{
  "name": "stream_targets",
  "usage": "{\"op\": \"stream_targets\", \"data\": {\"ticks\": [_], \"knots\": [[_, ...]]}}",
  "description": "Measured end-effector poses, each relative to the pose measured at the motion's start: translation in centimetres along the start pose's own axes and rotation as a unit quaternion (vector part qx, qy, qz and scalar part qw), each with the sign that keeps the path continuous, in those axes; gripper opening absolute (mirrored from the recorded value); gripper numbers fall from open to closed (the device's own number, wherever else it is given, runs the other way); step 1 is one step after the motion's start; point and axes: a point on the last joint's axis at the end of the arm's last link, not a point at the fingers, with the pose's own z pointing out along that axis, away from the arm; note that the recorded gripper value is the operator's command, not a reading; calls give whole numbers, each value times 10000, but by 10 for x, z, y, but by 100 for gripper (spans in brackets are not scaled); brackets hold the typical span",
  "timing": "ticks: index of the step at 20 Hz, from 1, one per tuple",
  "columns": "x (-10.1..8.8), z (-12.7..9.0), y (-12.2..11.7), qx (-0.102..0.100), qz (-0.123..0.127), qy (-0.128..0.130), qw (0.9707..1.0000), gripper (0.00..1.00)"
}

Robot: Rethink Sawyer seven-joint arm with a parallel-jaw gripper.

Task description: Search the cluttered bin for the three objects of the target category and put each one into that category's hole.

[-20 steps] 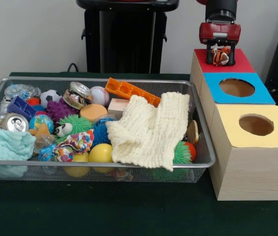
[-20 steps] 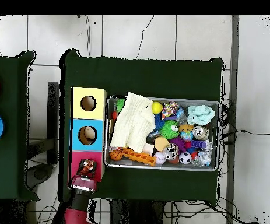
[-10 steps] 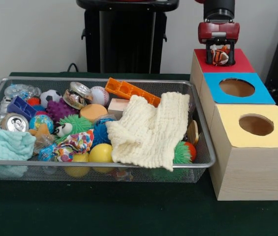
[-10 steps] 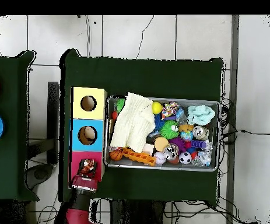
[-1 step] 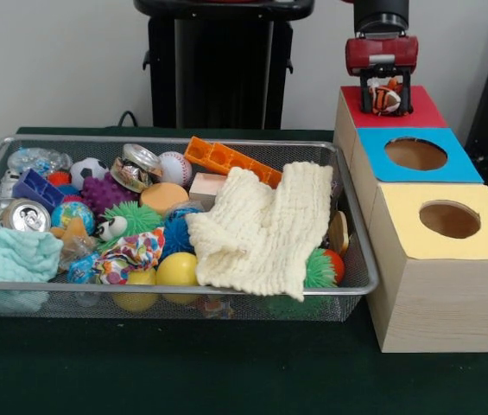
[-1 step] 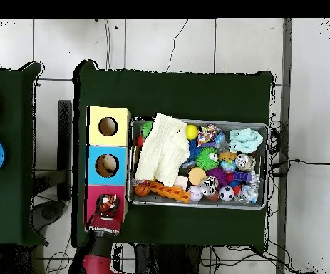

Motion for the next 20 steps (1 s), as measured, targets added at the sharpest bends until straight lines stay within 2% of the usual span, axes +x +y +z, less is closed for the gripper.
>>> {"op": "stream_targets", "data": {"ticks": [11, 20], "knots": [[-5, 0, -1, -4, 202, 141, 9997, 100], [-7, 0, -1, 18, 249, 209, 9995, 100]]}}
